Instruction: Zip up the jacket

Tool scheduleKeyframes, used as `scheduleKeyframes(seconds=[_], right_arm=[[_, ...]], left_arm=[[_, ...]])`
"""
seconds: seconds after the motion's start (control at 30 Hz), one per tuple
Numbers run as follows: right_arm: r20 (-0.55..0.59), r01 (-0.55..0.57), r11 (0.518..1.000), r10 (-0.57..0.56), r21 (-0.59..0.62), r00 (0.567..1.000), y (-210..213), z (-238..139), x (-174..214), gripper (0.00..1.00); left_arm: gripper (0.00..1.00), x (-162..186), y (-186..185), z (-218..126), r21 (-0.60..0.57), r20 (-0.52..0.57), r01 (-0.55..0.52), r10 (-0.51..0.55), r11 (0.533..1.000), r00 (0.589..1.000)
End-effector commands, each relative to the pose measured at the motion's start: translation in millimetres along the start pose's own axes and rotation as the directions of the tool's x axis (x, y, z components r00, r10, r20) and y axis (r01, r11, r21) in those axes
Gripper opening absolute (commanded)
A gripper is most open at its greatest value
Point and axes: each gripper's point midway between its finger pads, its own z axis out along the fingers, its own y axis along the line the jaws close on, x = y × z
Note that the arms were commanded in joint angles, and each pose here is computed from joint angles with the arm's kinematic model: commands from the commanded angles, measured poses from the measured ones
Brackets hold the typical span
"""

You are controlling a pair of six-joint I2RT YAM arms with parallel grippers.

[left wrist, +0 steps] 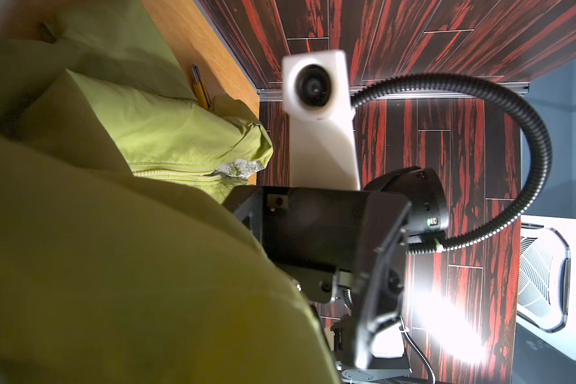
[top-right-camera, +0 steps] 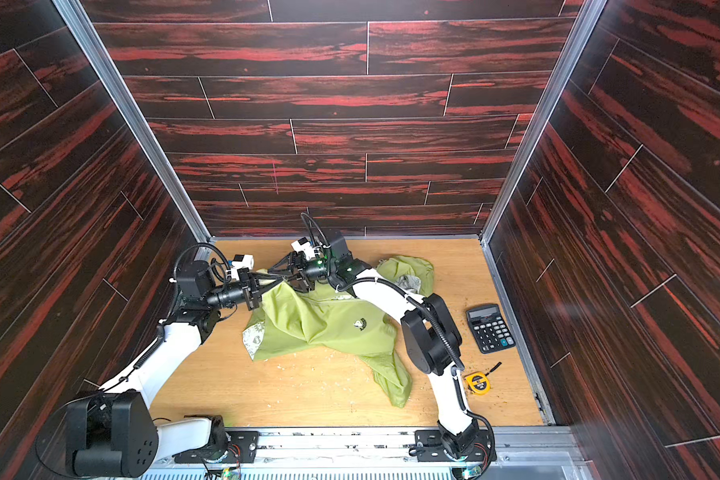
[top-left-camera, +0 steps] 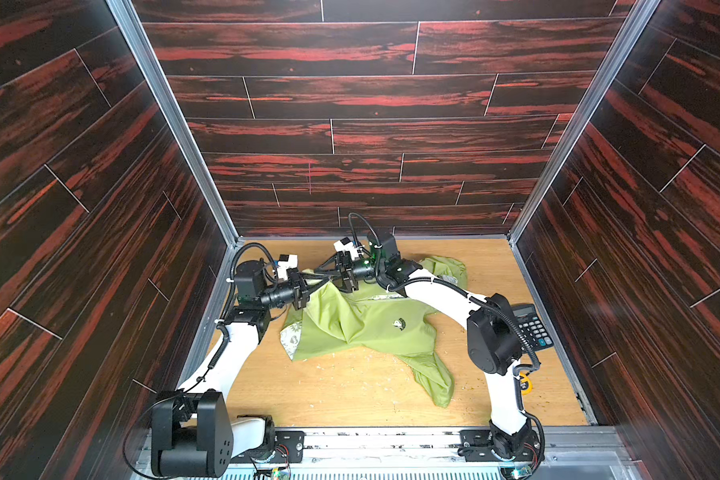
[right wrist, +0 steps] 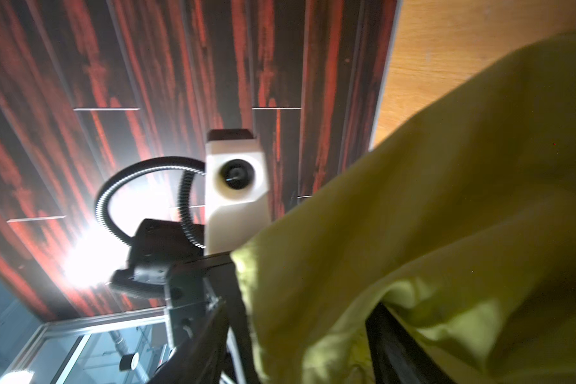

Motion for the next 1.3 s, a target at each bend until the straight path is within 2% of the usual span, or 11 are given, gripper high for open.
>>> scheduleKeyframes(seconds=[0.0, 0.73, 1.27], right_arm=[[-0.02, -0.001, 0.998, 0.0, -0.058, 1.0, 2, 6, 6, 0.66], [0.062, 0.071, 0.975, -0.06, -0.209, 0.996, 56, -51, 28, 0.51], [0.08, 0.095, 0.975, -0.08, -0.199, 0.994, 62, -62, 34, 0.38]], left_arm=[[0.0, 8, -18, -2, 0.042, -0.025, -0.062, 0.063, 0.997, 0.998], [0.0, 12, -18, -5, 0.021, -0.006, -0.063, 0.063, 0.998, 0.998], [0.0, 14, -14, -7, 0.001, -0.011, -0.06, 0.06, 0.998, 0.998]])
